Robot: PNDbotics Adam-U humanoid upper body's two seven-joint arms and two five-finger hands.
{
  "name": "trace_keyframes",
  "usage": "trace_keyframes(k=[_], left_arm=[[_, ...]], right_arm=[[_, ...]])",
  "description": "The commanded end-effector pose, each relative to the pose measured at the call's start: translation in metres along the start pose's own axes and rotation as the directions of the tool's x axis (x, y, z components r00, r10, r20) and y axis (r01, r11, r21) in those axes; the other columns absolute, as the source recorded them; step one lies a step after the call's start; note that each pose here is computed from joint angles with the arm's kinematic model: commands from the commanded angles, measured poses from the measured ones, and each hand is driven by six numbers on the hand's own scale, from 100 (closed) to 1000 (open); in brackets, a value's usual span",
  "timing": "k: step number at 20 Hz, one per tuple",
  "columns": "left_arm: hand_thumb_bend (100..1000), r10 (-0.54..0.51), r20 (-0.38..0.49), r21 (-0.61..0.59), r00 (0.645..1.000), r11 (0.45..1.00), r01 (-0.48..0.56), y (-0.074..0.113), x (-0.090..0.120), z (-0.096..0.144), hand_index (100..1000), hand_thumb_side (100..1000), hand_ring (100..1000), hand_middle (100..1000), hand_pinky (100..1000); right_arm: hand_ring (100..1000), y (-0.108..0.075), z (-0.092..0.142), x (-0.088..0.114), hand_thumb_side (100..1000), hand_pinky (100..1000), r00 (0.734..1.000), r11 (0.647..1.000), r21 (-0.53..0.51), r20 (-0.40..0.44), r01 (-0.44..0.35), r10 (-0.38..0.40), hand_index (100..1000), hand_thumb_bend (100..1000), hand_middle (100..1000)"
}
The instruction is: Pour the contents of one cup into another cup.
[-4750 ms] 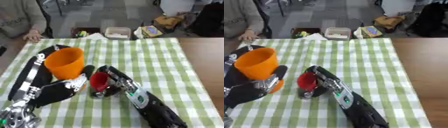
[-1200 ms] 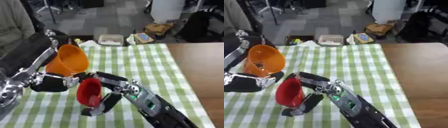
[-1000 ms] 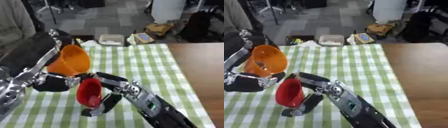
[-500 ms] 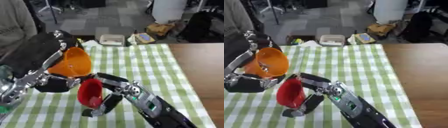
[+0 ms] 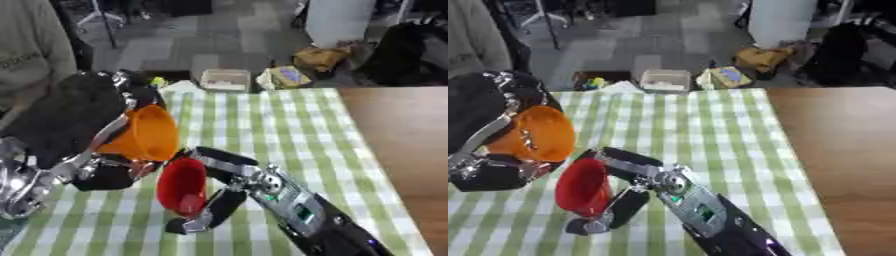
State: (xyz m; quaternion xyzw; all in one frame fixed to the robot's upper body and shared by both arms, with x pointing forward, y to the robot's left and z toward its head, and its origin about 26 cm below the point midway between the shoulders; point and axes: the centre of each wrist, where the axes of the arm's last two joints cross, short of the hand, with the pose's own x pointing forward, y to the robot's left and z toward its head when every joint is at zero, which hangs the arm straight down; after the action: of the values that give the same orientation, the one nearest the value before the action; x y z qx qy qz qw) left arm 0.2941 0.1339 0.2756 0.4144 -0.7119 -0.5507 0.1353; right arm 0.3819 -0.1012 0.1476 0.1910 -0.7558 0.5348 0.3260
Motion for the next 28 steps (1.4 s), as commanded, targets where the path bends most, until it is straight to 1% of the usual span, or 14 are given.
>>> trace_keyframes(k=[1,12,18,28], left_arm=[[468,-0.063,0.0,0.033,0.998,0.998,0.063,0.009,-0.001,0.001,510,100,207,119,124],[492,-0.148,0.013,0.047,0.989,0.988,0.147,0.009,0.003,-0.002,507,100,193,112,128],[493,-0.155,0.014,0.045,0.988,0.987,0.155,0.009,0.006,-0.003,507,100,190,110,127],[516,-0.221,0.033,0.058,0.975,0.974,0.219,0.01,0.012,-0.006,506,100,179,103,131]], right_arm=[[238,-0.008,-0.003,0.008,100,178,1.0,1.0,-0.01,0.025,-0.011,0.011,425,376,402],[238,-0.007,-0.003,0.008,100,178,1.0,1.0,-0.014,0.026,-0.002,0.003,424,377,401],[237,-0.007,-0.003,0.008,100,178,1.0,1.0,-0.016,0.025,0.0,0.0,424,378,401],[240,-0.007,-0.002,0.009,100,177,1.0,1.0,-0.02,0.025,0.003,-0.003,423,379,400]])
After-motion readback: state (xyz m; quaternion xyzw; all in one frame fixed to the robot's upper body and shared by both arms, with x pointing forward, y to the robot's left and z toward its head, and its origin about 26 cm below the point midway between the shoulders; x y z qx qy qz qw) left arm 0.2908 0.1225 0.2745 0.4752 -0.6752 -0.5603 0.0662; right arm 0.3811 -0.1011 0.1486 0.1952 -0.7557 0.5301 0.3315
